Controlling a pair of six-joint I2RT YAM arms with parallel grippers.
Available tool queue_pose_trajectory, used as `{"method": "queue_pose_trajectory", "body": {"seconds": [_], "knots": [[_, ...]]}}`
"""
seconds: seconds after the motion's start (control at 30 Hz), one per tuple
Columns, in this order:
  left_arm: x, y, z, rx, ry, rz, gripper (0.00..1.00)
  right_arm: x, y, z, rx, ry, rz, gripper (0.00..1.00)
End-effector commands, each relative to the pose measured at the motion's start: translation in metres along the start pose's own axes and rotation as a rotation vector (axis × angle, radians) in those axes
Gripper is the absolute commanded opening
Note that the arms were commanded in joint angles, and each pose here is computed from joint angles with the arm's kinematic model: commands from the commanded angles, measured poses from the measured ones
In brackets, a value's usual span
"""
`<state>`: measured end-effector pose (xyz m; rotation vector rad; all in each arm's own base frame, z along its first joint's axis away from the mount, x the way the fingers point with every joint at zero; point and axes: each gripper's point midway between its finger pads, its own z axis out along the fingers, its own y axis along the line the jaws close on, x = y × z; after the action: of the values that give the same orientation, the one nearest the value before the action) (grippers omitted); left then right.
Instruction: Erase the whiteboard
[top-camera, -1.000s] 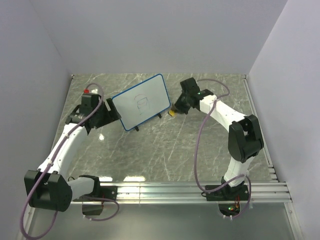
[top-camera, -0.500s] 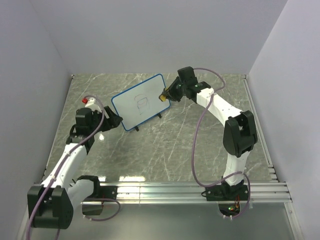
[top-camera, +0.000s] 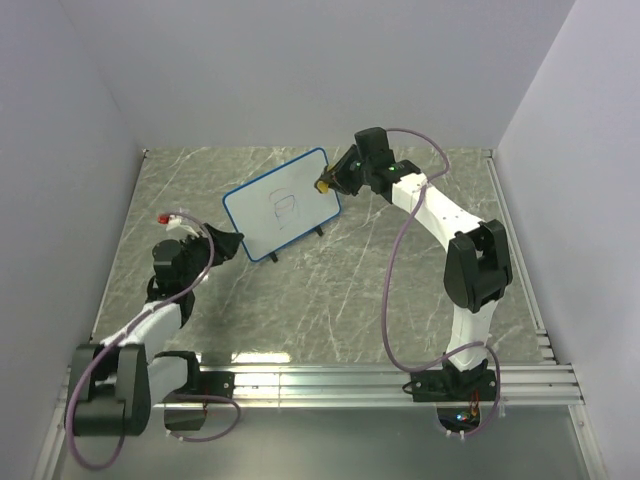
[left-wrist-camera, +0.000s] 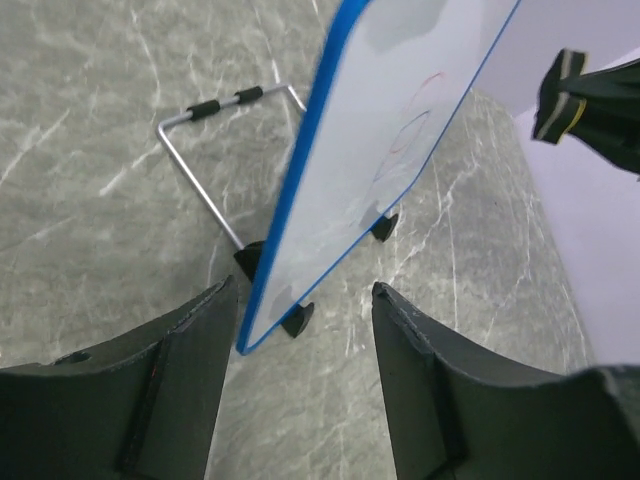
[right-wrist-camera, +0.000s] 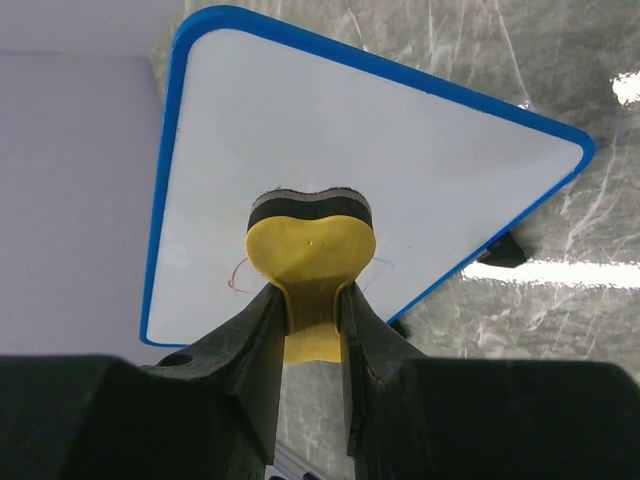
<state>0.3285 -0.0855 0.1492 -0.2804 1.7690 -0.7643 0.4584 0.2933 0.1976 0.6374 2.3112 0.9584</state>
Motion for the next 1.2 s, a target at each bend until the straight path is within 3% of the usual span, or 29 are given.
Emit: {"method": "queue_pose_trajectory", "body": {"seconds": [0.0,0.3,0.43,0.73,0.97,1.1,1.17], "knots": [[-0.022,-0.024,0.005,0.166,-0.091,0.031,0.62,-0.012,0.022,-0.007,-0.069,-0.035,-0.015,0.00],[-0.019,-0.018,0.019,0.338,-0.049,0.028,0.60,-0.016,0.029,0.000,-0.069,-0.021,-0.059,0.00],[-0.006,-0.013,0.032,0.415,0.029,-0.021,0.49,-0.015,0.032,0.007,-0.083,-0.014,-0.055,0.00],[-0.015,-0.022,0.032,0.523,-0.037,-0.031,0.42,-0.016,0.048,0.023,-0.108,-0.027,-0.042,0.00],[-0.020,-0.022,0.036,0.549,-0.083,-0.057,0.16,-0.003,0.061,0.027,-0.154,-0.036,-0.055,0.00],[-0.006,-0.028,0.043,0.584,-0.044,-0.019,0.01,0.004,0.073,0.025,-0.188,-0.047,-0.080,0.00],[0.004,-0.033,0.045,0.602,-0.011,0.019,0.00,0.008,0.080,0.027,-0.207,-0.049,-0.082,0.00]]}}
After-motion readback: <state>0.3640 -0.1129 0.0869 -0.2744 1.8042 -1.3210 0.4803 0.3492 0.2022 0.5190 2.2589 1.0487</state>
